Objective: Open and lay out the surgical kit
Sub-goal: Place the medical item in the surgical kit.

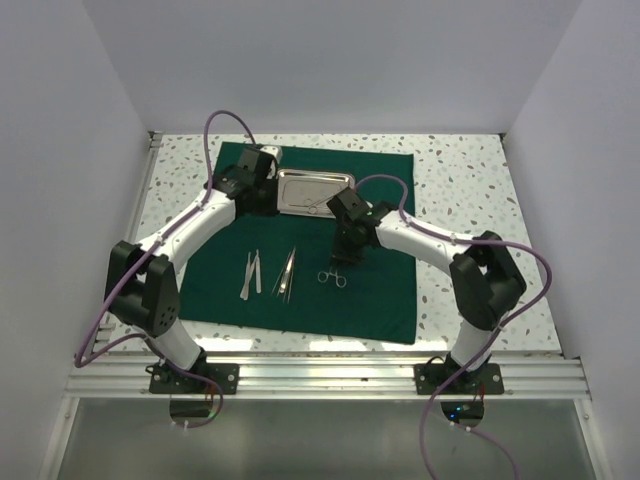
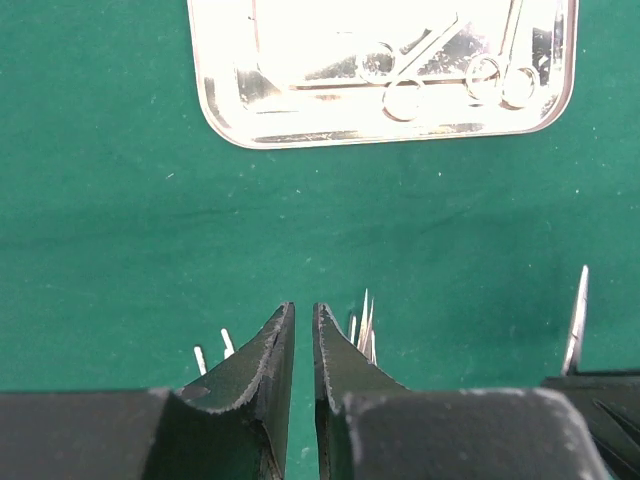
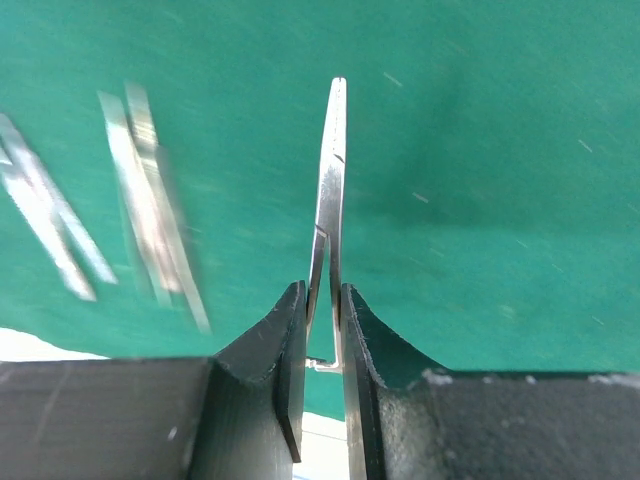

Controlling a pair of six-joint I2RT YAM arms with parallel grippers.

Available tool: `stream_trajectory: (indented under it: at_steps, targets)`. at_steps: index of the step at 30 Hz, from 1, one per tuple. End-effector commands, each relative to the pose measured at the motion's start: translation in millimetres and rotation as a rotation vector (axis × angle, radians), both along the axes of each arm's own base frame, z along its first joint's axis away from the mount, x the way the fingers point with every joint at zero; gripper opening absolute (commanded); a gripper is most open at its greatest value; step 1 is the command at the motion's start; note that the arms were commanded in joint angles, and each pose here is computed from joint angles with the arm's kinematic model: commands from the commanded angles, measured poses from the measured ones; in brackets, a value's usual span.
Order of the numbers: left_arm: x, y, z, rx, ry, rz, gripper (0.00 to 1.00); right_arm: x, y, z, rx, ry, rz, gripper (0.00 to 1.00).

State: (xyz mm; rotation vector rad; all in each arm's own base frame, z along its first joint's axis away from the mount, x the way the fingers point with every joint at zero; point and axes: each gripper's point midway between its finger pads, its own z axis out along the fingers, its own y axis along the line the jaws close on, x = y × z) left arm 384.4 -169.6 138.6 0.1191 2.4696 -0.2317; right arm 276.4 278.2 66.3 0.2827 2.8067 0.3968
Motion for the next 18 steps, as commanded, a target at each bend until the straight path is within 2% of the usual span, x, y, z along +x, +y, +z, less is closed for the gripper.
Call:
stream_trajectory:
  at_steps: [1, 11, 16, 17, 18]
  targets:
    - [13.6, -3.8, 20.6, -0.04, -0.059, 0.01, 0.16, 23.5, 25.0, 20.4, 0.082, -0.055, -0.036, 0.0]
    - [16.1, 3.4, 25.2, -0.023, -0.087, 0.049, 0.16, -12.9, 7.2, -6.1, -0.042, 0.046, 0.088, 0.0]
    - [28.3, -1.9, 26.8, -0.028, -0.095, 0.05, 0.17, -22.3, 10.2, -15.8, -0.027, 0.09, 0.134, 0.0]
    - [31.5, -2.3, 27.5, -0.024, -0.098, 0.052, 0.17, -24.8, 8.9, -18.3, -0.034, 0.104, 0.137, 0.06]
    - [38.4, -4.4, 31.1, -0.021, -0.106, 0.05, 0.19, -27.4, 9.1, -21.6, -0.031, 0.121, 0.144, 0.21]
